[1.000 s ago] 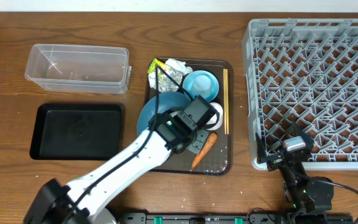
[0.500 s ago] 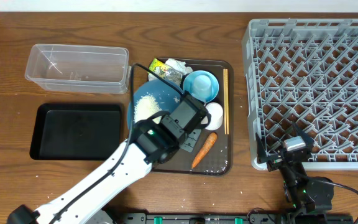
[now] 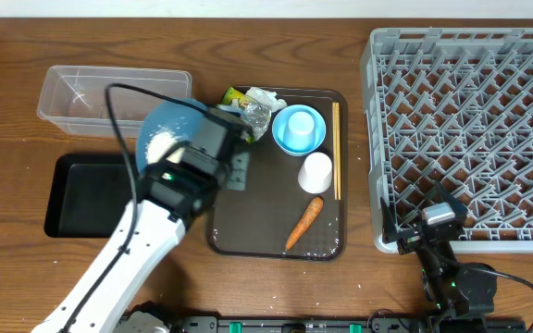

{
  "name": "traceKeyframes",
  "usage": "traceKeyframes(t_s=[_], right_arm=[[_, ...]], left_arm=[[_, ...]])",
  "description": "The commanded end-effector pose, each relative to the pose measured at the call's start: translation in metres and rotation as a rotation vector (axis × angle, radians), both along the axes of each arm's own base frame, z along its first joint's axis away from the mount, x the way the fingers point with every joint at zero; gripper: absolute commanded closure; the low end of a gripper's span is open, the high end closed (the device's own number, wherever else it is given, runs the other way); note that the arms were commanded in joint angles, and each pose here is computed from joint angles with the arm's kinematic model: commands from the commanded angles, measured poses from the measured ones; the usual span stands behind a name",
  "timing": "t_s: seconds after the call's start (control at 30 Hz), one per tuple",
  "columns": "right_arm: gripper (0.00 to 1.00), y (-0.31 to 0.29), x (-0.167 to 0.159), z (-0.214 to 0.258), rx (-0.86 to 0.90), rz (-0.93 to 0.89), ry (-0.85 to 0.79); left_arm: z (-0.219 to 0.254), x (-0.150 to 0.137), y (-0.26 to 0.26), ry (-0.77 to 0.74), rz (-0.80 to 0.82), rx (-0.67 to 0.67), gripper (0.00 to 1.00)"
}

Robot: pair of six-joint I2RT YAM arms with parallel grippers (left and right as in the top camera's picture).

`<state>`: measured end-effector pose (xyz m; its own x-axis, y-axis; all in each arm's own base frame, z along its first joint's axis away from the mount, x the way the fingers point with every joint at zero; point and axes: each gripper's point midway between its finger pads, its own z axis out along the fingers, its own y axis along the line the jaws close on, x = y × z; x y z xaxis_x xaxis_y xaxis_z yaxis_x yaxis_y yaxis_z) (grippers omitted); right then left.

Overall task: Sort waste into correct bins and load items into the dishwasher rack
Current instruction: 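Lift the blue plate with the left gripper over the black tray, then tilt the blue plate with the left gripper to dump rice onto black tray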

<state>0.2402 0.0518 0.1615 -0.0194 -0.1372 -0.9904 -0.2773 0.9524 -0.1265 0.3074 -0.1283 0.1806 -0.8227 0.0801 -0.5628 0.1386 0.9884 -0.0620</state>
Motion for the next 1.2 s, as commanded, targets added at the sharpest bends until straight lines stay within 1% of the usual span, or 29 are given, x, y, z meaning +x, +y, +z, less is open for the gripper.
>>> traceKeyframes(t_s=[0.0,0.17,0.4,0.67,0.73,0.93,1.0,1.1,1.17], right_arm=[[0.01,0.003,-0.001,-0.001,-0.001,0.014,0.003],[0.01,0.003,-0.001,-0.001,-0.001,0.014,0.003],[0.01,0.003,-0.001,-0.001,-0.001,0.014,0.003],[0.01,0.003,-0.001,-0.001,-0.001,0.014,0.003],[0.01,0.003,-0.001,-0.001,-0.001,0.014,0.003],[0.01,0.003,-0.001,-0.001,-0.001,0.014,0.003],[0.01,0.003,-0.001,-0.001,-0.001,0.014,0.003],[0.01,0.003,-0.001,-0.001,-0.001,0.014,0.003],[0.01,0.003,-0.001,-0.001,-0.001,0.014,0.003]], left_arm=[[0.008,0.006,0.010,-0.005,0.028,-0.078,0.94],[0.010,0.014,0.031,0.020,0.063,-0.179,0.94],[0.021,0.019,0.051,0.043,0.061,-0.393,0.94],[0.035,0.017,0.063,0.045,0.050,-0.573,0.94],[0.036,0.014,0.067,0.056,0.058,-0.605,0.94],[0.035,0.010,0.087,0.067,0.121,-0.640,0.94],[0.039,0.010,0.090,0.059,0.120,-0.677,0.94],[0.049,0.007,0.088,0.032,0.060,-0.743,0.94],[0.051,0.006,0.091,0.028,0.060,-0.774,0.94]])
